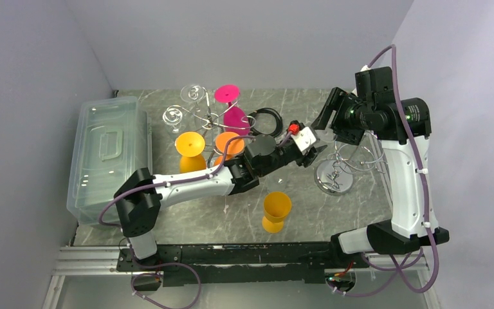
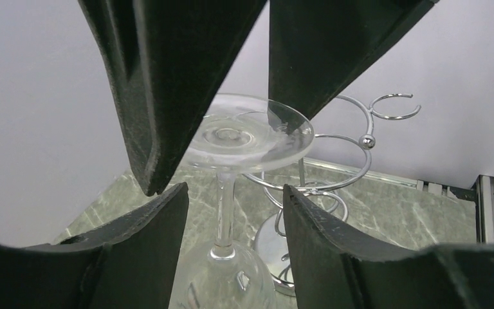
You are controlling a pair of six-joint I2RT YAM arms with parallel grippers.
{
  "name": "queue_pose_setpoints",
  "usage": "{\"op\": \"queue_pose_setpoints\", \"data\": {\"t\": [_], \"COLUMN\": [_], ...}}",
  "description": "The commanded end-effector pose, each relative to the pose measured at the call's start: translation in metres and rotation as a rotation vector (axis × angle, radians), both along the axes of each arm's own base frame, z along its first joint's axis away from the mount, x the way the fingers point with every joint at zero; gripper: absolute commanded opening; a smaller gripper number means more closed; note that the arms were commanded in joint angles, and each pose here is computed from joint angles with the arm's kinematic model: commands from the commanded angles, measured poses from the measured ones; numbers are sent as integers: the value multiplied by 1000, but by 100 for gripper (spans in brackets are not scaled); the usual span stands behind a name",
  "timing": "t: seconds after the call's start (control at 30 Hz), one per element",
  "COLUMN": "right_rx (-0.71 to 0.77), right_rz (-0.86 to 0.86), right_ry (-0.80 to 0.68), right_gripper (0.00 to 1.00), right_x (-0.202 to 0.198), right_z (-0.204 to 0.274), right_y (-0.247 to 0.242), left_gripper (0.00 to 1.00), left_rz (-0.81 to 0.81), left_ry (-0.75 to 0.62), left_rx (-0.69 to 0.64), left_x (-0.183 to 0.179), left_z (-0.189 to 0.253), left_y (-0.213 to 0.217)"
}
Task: Take the wine glass off the wine glass rack
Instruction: Place the wine glass at the center of the board.
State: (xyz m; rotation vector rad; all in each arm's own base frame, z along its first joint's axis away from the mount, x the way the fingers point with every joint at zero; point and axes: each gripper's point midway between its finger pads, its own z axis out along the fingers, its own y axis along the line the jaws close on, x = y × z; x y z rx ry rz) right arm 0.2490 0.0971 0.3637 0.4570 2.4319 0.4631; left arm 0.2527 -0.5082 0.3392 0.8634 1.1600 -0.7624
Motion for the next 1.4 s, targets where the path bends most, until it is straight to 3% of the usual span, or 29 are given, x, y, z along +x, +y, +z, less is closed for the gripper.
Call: {"op": "queue_pose_setpoints", "data": {"t": [0.0,0.53,0.7,0.77,0.9,1.0,1.13,1.2,1.37], "right_rx": [53,78,78,81,98,123,165,188,228], "right_rz": [6,5,1,-1,-1,3,0,-3,-2], "right_ry": [-79,-100,-113,-121,-153,-198,-294,-354,-531], "right_gripper": [13,13,13,14,18,29,63,75,88], "right_x": [-8,-13,-13,-14,-11,-6,0,3,9], "right_z": [23,31,34,35,40,48,64,73,100], "right_y": [4,6,5,5,7,10,13,14,14], "left_gripper": [60,30,13,0,0,0,0,0,0], "left_rz": [27,13,6,9,28,60,98,120,160], "left_ry": [-30,-3,0,6,15,38,63,76,114], "left_rx": [-96,-108,-107,-111,-118,-130,-139,-132,-121], "left_x": [4,4,3,2,3,7,12,15,21], "left_z": [38,40,44,48,51,56,59,58,63], "left_y": [0,-9,-12,-12,-11,-7,-2,-1,3]}}
